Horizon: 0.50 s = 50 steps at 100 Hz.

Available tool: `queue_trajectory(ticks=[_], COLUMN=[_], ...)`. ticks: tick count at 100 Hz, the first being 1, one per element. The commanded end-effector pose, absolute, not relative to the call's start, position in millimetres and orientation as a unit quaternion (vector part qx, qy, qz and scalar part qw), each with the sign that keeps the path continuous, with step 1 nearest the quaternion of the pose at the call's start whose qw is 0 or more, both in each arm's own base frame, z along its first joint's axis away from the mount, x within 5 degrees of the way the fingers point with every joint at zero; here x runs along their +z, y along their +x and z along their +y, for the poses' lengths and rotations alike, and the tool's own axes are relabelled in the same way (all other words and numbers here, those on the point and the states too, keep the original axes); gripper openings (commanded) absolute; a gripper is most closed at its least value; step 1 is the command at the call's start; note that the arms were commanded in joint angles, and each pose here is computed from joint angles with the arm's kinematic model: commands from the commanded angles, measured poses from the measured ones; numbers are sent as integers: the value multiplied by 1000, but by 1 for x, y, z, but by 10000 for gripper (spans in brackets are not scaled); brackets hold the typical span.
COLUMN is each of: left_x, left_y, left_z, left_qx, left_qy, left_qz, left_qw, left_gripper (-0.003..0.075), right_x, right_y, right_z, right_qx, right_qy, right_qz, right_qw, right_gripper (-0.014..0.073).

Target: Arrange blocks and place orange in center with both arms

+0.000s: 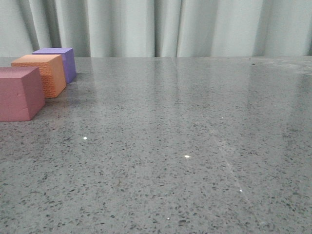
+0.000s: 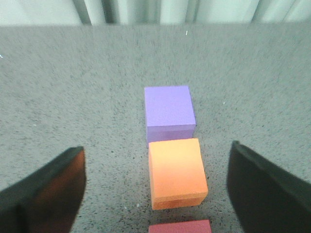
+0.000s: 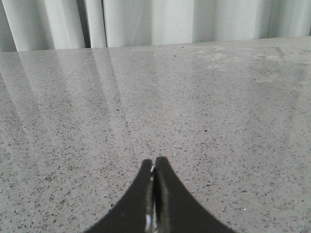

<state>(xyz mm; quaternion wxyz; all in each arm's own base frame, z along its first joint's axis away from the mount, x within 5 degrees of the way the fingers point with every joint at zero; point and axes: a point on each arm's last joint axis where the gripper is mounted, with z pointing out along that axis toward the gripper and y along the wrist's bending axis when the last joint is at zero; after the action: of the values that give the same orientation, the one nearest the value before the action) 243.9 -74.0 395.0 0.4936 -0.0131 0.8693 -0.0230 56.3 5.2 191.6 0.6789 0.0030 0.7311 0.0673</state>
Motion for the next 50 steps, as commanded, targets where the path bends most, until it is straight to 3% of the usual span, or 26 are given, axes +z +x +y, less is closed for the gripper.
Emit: queue_trajectory(ticks=[1,12,29,50], left_x=[424,428,422,422], left_y=[216,191,158,132], left_z=[-63,-52,-37,-25], left_qx=[-42,-44,-47,-50], left_qy=[-11,-12,-12,-15], left_qz=[833,824,813,796], left_qw=[551,565,580,602], left_gripper=[459,312,-22,-19], right_x=[205,205,205,205], right_y=[54,54,54,54], right_z=[5,5,5,5], right_qx=[68,68,68,68], right_qy=[0,0,0,0], right_qz=[688,688,688,688], right_qw=[722,722,722,722], right_gripper=[-59,-59,-59,-59])
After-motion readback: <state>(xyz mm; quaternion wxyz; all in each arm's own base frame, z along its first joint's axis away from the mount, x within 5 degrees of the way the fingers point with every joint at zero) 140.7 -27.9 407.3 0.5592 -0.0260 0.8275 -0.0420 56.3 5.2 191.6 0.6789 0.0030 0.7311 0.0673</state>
